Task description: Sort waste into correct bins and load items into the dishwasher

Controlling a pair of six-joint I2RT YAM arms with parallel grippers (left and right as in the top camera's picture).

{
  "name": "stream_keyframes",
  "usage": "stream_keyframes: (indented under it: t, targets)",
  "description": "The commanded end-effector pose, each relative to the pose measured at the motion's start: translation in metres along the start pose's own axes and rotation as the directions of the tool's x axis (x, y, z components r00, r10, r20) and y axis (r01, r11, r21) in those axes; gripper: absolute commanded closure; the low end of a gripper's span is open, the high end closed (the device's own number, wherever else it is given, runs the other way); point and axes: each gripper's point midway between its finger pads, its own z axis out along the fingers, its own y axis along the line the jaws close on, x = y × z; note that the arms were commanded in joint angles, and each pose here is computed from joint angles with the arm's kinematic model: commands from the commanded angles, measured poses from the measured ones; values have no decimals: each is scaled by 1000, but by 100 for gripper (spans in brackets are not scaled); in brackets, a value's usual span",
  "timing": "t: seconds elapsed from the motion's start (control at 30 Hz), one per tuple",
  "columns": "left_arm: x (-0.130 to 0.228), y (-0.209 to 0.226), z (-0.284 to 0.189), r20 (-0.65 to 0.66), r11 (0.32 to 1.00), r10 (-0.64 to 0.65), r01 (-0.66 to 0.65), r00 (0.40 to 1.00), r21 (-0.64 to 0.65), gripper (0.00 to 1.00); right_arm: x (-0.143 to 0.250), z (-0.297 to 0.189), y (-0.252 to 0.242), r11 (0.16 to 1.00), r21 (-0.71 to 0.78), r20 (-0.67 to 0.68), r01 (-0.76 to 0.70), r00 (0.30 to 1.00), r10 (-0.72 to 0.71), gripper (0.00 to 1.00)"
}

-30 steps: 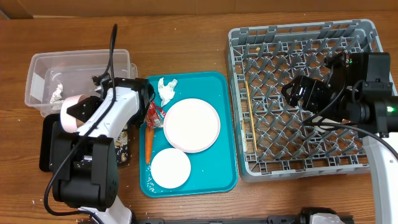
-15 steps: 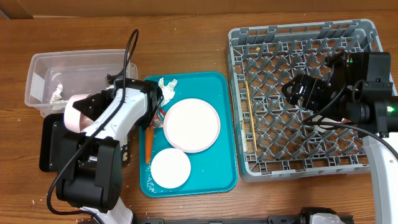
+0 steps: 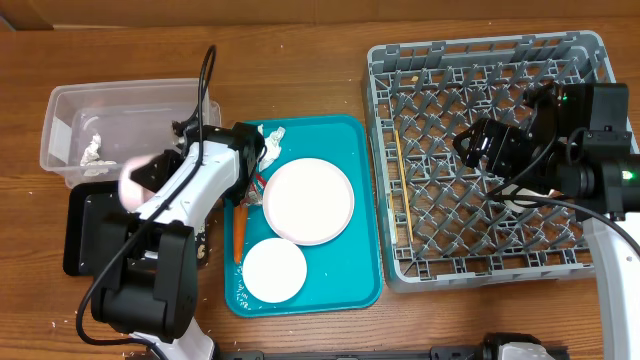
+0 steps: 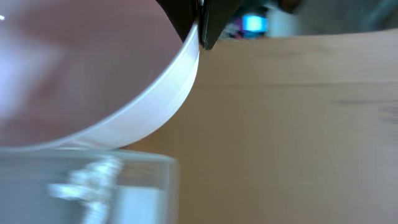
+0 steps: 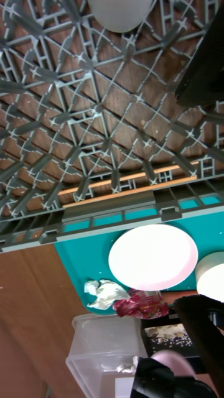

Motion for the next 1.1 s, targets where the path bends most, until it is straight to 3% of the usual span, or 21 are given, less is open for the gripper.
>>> stream_keyframes:
  t: [0.0,0.2,0.37,0.4,0.53,0.8,1.07]
  targets:
    - [8,-54,-21,-145,933,-74,120,987,339,96,-3,0,2,1000,-4,12,5,1000,-5,0]
    - [-22,-58,-82,-168,750,-151,224,974,623,96,0,0,9,999,-43,-1,6,1000,-6,0]
    - [-66,-39,-174,5,440,-221,95,975,893,96,3,-1,19,995,-103,-22,6,1000,-8,0]
    - [-70,-34,-186,33,407,-236,68,971,911,96,4,-1,20,994,-106,-23,7,1000,-9,0]
    - [-76,-15,-193,67,425,-295,68,953,903,96,6,0,22,994,-109,-30,12,999,-16,0]
    - [-66,-22,-225,59,262,-259,12,964,965,96,11,3,39,988,-142,-37,66,997,-72,0]
    - [-76,-14,-264,109,204,-353,-37,929,978,96,46,15,91,947,-239,-100,213,965,-242,3]
